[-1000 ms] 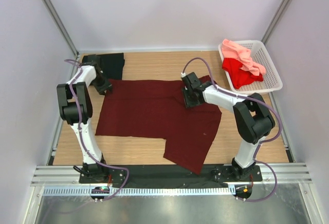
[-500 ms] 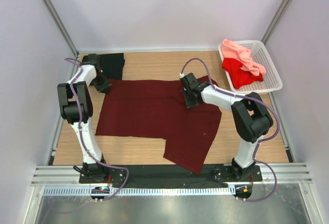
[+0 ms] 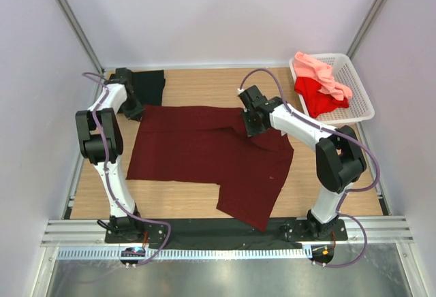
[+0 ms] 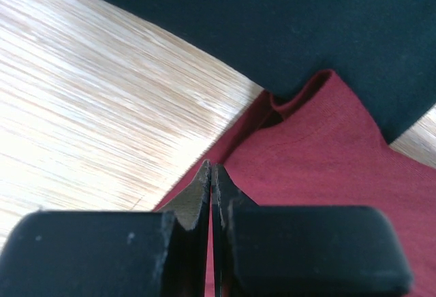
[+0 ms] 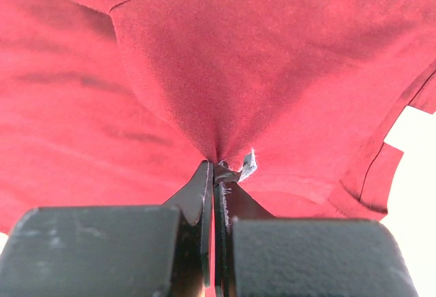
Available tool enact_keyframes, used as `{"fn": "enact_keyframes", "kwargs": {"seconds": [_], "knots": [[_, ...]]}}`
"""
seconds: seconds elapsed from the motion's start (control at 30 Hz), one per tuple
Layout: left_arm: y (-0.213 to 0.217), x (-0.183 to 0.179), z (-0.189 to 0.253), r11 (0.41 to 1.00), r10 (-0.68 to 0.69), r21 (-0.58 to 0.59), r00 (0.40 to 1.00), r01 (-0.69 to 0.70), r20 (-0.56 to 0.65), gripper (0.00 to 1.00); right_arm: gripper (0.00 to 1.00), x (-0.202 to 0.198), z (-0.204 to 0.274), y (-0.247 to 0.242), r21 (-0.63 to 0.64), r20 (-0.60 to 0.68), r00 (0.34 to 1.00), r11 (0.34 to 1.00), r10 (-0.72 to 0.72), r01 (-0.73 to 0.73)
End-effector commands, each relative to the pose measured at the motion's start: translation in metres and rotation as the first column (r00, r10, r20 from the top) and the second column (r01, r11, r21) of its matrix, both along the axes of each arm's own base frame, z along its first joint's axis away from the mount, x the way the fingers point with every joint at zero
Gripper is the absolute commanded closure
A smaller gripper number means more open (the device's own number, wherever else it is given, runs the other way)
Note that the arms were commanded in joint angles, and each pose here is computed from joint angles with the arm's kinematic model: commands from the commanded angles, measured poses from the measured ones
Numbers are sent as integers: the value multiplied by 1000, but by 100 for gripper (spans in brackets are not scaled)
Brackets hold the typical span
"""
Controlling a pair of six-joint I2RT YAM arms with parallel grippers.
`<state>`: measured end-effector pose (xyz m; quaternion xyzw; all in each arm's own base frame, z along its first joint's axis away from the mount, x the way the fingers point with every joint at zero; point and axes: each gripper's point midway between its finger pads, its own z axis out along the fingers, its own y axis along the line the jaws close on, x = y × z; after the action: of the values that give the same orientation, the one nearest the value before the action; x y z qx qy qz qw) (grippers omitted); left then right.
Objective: Fold and stack the t-shirts
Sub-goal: Fold the tshirt
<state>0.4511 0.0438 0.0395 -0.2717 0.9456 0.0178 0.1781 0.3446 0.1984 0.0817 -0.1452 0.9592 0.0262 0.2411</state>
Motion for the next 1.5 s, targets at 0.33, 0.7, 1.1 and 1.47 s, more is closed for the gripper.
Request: {"fn": "enact_keyframes", "kwargs": {"seconds": [0.33, 0.7, 1.1, 1.47], "knots": [[-17, -13, 25, 996, -56, -68, 996, 61, 72, 66, 99, -16, 7, 4, 41, -48, 999, 999, 6, -4], [-19, -20, -2, 996, -34, -82, 999, 33, -2, 69, 99, -11, 12, 9, 68, -21, 1000, 998, 14, -13], [-16, -22, -13, 997, -18, -77, 999, 15, -38, 76, 99, -12, 14, 12, 86, -17, 1000, 996, 12, -10], [-1, -12, 9, 1000, 13, 3, 1000, -13, -18, 100, 99, -23, 17, 9, 74, -66, 997, 997, 37, -32]]}}
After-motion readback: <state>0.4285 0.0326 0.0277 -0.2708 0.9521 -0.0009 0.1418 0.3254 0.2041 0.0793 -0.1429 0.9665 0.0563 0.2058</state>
